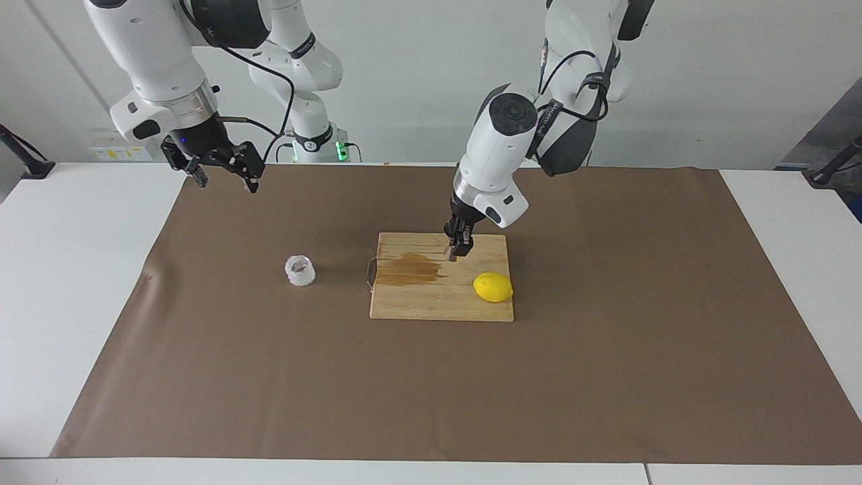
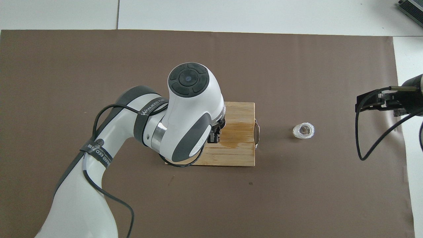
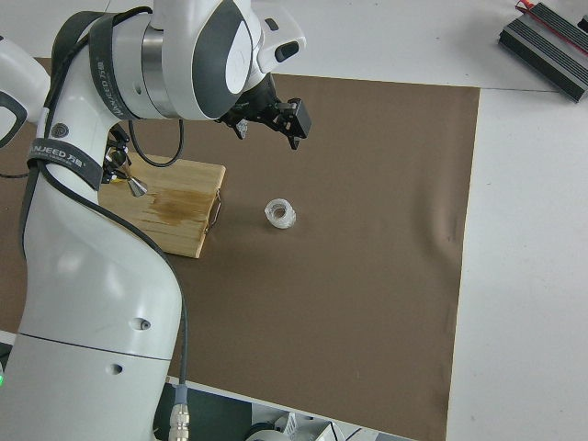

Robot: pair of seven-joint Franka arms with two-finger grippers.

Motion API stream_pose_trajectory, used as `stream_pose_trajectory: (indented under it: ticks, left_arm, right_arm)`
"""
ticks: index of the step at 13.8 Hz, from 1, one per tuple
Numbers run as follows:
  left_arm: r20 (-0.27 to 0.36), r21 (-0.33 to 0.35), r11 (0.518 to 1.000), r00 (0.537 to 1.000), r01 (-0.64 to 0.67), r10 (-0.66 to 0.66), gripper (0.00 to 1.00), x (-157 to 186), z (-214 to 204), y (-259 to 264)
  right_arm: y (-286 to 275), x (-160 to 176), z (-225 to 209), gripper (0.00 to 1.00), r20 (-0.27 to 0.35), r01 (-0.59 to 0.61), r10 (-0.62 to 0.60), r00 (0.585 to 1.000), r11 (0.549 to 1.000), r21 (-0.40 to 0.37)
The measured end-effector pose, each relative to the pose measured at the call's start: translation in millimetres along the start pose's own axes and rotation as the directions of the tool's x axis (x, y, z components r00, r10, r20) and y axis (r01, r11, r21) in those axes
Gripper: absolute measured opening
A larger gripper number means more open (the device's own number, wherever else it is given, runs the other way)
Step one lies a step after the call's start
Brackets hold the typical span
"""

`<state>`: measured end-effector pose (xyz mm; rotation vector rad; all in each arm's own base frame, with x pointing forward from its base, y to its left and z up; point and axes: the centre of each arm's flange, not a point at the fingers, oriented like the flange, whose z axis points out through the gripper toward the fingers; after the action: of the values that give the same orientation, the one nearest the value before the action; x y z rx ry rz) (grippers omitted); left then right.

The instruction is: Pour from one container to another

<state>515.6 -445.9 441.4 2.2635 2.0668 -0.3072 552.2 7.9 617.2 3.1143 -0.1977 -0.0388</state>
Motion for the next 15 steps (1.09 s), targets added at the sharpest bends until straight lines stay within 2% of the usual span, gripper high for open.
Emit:
stream_pose_trajectory:
  ticks: [4,10,15]
  left_arm:
    - [0.007,-0.010,1.000,1.000,-0.013,0.013,0.36,-19,16,-7]
    - [0.021,-0.064,0.998,1.000,-0.018,0.019,0.36,-23,29,3]
    - [0.025,-0.083,0.996,0.999,-0.018,0.020,0.36,-24,42,9]
  right_arm:
    - [0,0,0,1.00,0.000,0.000,0.000,1.000,1.000,0.000]
    - [0,0,0,1.00,0.000,0.000,0.000,1.000,1.000,0.000]
    - [0,0,0,1.00,0.000,0.000,0.000,1.000,1.000,0.000]
